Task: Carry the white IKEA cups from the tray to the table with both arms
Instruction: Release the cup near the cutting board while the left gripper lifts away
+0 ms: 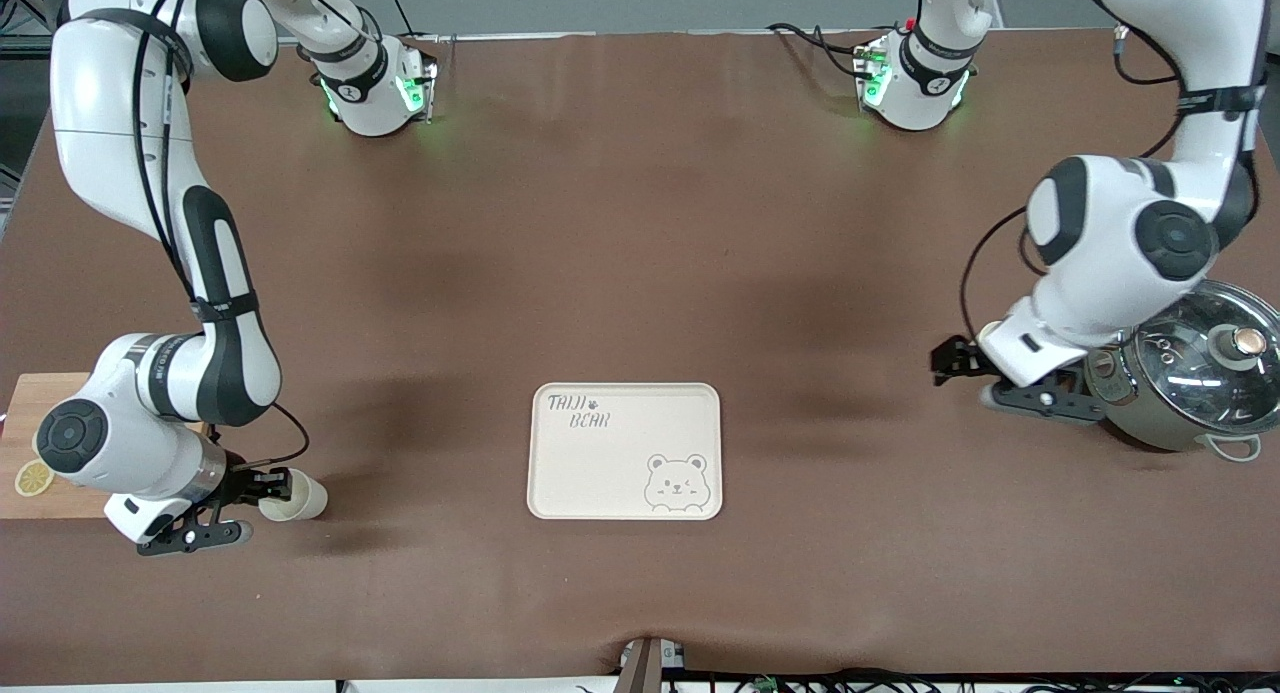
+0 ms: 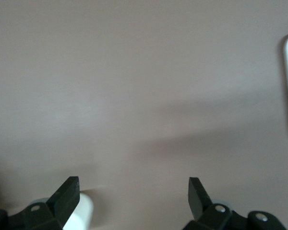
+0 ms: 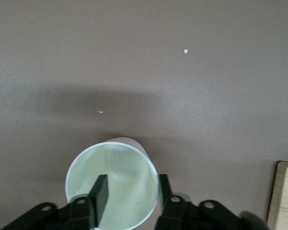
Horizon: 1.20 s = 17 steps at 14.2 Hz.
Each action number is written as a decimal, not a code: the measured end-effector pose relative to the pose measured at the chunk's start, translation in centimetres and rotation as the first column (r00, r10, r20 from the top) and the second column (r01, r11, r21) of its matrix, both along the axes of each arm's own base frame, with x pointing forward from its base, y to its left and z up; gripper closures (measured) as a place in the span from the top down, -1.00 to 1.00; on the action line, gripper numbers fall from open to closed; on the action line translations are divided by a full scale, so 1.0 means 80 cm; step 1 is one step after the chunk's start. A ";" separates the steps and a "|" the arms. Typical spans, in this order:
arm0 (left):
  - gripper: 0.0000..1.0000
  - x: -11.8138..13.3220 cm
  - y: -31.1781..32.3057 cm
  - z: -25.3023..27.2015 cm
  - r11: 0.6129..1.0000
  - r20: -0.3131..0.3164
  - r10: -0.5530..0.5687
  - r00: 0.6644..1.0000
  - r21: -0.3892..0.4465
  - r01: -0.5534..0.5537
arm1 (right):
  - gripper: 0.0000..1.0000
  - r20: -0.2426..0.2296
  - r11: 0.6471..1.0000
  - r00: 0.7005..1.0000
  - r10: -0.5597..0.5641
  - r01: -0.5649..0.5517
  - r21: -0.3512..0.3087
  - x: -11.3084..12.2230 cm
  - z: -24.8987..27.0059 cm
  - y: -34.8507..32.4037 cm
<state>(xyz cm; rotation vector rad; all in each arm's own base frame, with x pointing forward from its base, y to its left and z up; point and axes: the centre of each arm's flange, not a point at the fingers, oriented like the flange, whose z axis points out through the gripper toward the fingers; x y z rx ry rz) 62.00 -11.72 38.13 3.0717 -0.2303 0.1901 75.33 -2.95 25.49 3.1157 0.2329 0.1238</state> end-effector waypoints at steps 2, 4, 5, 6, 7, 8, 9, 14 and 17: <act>1.00 -0.002 -0.048 0.019 0.998 -0.010 0.055 0.998 -0.014 -0.055 | 0.56 0.004 1.000 1.000 -0.001 0.001 0.000 0.001 0.002 -0.001; 1.00 -0.003 -0.076 0.066 0.998 -0.063 0.056 0.996 0.008 -0.056 | 0.96 0.017 1.000 1.000 -0.005 0.005 -0.001 0.003 0.012 -0.005; 1.00 -0.001 -0.079 0.100 0.998 -0.080 0.053 0.995 0.029 -0.051 | 1.00 0.030 1.000 1.000 -0.008 0.008 -0.001 0.005 0.022 -0.008; 1.00 -0.001 -0.077 0.138 0.998 -0.088 0.053 0.995 0.042 -0.049 | 1.00 0.039 1.000 0.999 -0.012 0.012 -0.001 0.006 0.035 -0.011; 1.00 -0.002 -0.071 0.174 0.997 -0.088 0.058 0.994 0.048 -0.054 | 1.00 0.037 1.000 0.999 -0.017 0.017 0.001 0.005 0.050 -0.015; 1.00 -0.007 -0.062 0.205 0.997 -0.086 0.065 0.994 0.051 -0.061 | 1.00 0.033 1.000 0.999 -0.028 0.027 0.005 0.003 0.069 -0.018; 1.00 -0.014 -0.052 0.230 0.996 -0.083 0.073 0.994 0.052 -0.069 | 1.00 0.034 0.999 0.998 -0.052 0.051 0.009 0.001 0.091 -0.021; 1.00 -0.065 0.015 0.318 0.998 -0.104 0.034 0.994 0.062 -0.028 | 1.00 0.005 0.991 0.992 -0.126 0.126 0.037 -0.037 0.240 -0.021; 1.00 -0.085 0.022 0.350 0.998 -0.073 0.029 0.997 0.056 -0.025 | 1.00 -0.006 0.990 0.991 -0.135 0.135 0.047 -0.067 0.310 -0.020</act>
